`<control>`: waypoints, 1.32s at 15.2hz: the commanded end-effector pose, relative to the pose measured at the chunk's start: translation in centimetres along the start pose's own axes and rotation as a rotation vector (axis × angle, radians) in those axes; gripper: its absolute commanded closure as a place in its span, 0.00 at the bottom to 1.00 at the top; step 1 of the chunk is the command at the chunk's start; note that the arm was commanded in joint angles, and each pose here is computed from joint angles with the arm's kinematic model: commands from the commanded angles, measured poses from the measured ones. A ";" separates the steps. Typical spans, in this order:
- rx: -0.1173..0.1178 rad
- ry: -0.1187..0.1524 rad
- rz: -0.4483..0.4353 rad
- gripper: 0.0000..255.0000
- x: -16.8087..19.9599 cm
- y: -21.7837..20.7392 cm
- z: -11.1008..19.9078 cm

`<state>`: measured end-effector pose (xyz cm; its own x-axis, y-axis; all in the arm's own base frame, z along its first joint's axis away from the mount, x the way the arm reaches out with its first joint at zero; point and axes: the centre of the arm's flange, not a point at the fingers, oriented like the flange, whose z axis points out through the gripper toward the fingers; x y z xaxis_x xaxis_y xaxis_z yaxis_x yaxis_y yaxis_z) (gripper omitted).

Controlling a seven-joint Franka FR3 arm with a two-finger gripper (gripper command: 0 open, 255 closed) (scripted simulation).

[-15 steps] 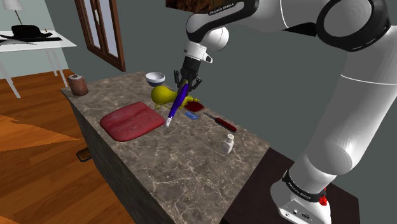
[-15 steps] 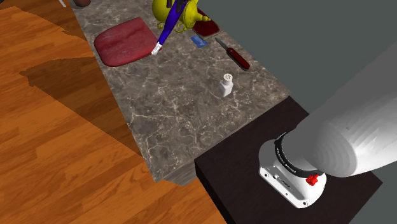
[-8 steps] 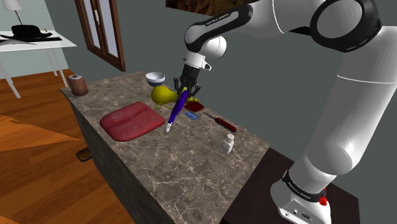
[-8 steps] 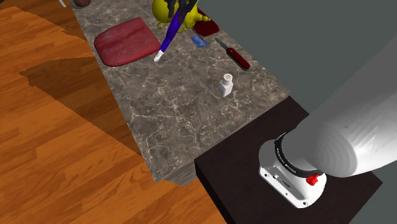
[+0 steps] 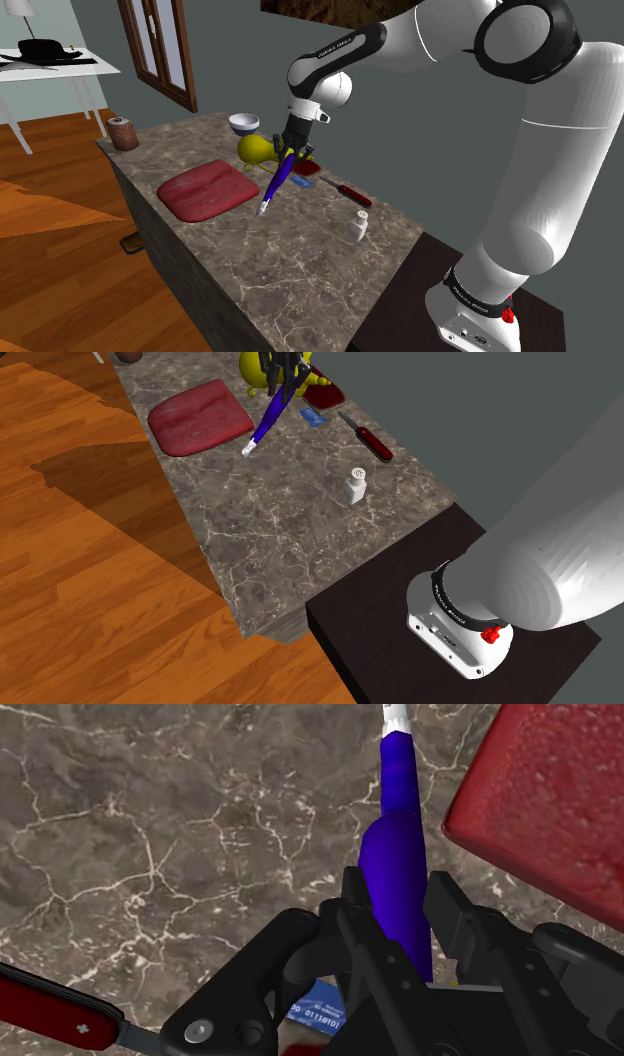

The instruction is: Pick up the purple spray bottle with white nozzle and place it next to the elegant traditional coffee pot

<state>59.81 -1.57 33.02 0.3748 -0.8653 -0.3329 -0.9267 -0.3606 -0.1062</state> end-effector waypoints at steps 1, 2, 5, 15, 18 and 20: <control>-0.003 -0.003 -0.002 1.00 0.2 0.1 1.2; -0.003 -0.003 -0.002 1.00 0.4 0.2 1.7; -0.003 -0.003 -0.002 1.00 0.5 0.2 2.1; -0.003 -0.003 -0.002 0.00 0.5 0.2 2.1; -0.003 -0.003 -0.002 0.00 0.6 0.2 0.8; -0.003 -0.003 -0.002 0.00 0.6 0.2 -1.9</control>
<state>59.72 -2.41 33.56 0.3763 -0.8638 -0.3349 -0.9260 -0.3628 -0.1045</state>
